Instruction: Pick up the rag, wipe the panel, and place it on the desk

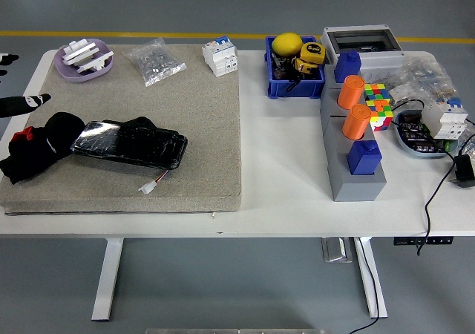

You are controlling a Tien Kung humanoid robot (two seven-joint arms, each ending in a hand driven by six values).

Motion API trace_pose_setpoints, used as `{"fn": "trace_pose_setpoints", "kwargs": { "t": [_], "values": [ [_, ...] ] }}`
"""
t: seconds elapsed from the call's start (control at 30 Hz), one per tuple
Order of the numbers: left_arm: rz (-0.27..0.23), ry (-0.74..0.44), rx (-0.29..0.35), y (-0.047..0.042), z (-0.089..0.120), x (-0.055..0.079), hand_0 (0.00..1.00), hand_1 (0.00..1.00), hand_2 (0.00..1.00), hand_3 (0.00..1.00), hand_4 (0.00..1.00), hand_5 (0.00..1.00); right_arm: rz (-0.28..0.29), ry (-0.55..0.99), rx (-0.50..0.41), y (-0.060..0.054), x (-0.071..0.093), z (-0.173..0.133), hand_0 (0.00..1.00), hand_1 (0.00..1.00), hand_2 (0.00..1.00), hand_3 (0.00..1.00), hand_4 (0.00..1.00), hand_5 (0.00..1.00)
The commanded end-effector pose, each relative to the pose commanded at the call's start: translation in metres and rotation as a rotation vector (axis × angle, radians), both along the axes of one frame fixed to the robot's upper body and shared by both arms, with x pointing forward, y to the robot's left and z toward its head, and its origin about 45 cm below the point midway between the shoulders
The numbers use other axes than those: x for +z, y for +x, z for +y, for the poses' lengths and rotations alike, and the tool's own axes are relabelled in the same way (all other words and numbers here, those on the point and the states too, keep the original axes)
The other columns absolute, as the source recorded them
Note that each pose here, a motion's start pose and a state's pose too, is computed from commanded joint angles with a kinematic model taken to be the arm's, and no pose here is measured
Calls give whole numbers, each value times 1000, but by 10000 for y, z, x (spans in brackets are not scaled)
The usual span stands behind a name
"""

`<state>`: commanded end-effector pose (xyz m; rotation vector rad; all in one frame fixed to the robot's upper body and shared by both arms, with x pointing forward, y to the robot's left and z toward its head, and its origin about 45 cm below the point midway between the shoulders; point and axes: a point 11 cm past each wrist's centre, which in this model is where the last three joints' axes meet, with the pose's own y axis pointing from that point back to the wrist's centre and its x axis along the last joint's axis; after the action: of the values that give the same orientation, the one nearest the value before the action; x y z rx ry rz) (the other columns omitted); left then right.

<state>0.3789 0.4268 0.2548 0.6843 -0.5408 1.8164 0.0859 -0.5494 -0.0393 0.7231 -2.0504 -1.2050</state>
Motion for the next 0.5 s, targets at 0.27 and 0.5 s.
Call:
{"fn": "trace_pose_setpoints", "kwargs": {
  "t": [0.27, 0.5],
  "values": [
    [-216, -410, -89, -65, -393, -2, 619, 694, 612, 564, 757, 133, 21, 6, 9, -53, -23, 21, 750, 623, 622, 560, 902, 418],
    [-260, -681, -166, -36, -531, 16, 612, 675, 594, 577, 746, 98, 32, 6, 11, -92, -24, 12, 753, 623, 622, 560, 902, 418]
  ]
}}
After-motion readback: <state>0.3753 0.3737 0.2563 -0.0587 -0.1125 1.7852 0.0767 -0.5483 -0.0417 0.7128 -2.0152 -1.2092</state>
